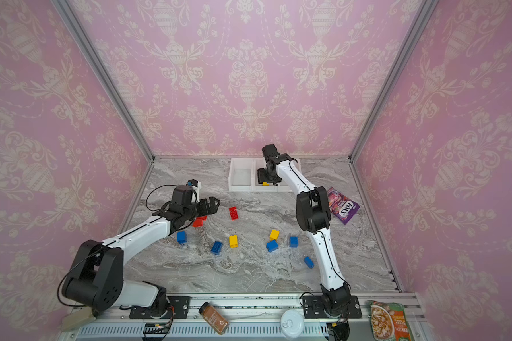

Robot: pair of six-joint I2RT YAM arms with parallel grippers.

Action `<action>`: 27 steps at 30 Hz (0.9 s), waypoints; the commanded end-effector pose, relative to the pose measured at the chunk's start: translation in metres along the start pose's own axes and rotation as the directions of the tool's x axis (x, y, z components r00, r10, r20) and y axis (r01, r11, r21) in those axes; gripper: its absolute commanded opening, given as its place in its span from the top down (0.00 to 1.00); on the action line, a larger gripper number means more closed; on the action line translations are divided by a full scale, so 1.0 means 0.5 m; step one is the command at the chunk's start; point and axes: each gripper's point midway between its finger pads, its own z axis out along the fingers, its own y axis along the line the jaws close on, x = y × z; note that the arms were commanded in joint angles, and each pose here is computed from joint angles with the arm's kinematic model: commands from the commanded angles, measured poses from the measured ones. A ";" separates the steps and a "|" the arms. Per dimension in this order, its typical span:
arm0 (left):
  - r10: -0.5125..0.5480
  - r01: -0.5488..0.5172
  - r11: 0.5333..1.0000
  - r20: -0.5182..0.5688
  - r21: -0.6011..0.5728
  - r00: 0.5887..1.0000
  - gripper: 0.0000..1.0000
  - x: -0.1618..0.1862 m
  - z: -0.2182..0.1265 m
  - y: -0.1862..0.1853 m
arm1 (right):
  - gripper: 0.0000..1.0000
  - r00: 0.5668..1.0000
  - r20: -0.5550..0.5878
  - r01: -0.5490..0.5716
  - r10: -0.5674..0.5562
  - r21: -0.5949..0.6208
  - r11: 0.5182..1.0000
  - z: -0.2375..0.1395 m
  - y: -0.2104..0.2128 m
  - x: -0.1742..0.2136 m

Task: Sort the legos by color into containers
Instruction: 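Reach the right gripper toward the long red brick near the left gripper and grasp it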

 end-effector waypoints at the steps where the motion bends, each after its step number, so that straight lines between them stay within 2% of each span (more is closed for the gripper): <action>1: -0.012 0.012 1.000 -0.031 -0.007 0.999 0.01 0.019 0.000 0.002 | 0.29 0.995 0.096 0.033 -0.029 -0.040 0.999 -0.096 0.040 -0.035; 4: -0.013 0.013 1.000 -0.030 -0.009 0.999 0.01 0.019 -0.001 0.003 | 0.27 0.994 0.100 0.058 -0.053 -0.049 0.997 -0.127 0.060 -0.015; 10: -0.015 0.014 1.000 -0.035 -0.027 0.999 0.01 0.024 -0.002 0.010 | 0.14 0.991 0.093 0.102 -0.094 -0.080 0.992 -0.171 0.113 0.055; 16: -0.032 0.028 0.997 -0.057 -0.078 0.998 0.01 0.034 -0.005 0.028 | 0.13 0.986 0.058 0.165 -0.159 -0.129 0.978 -0.174 0.206 0.140; 22: -0.033 0.025 0.991 -0.062 -0.133 0.998 0.01 0.039 -0.021 0.046 | 0.15 0.976 -0.002 0.215 -0.218 -0.166 0.962 -0.132 0.296 0.212; 27: -0.047 0.034 0.985 -0.075 -0.166 0.996 0.03 0.044 -0.036 0.063 | 0.19 0.961 -0.063 0.259 -0.271 -0.153 0.954 -0.078 0.339 0.258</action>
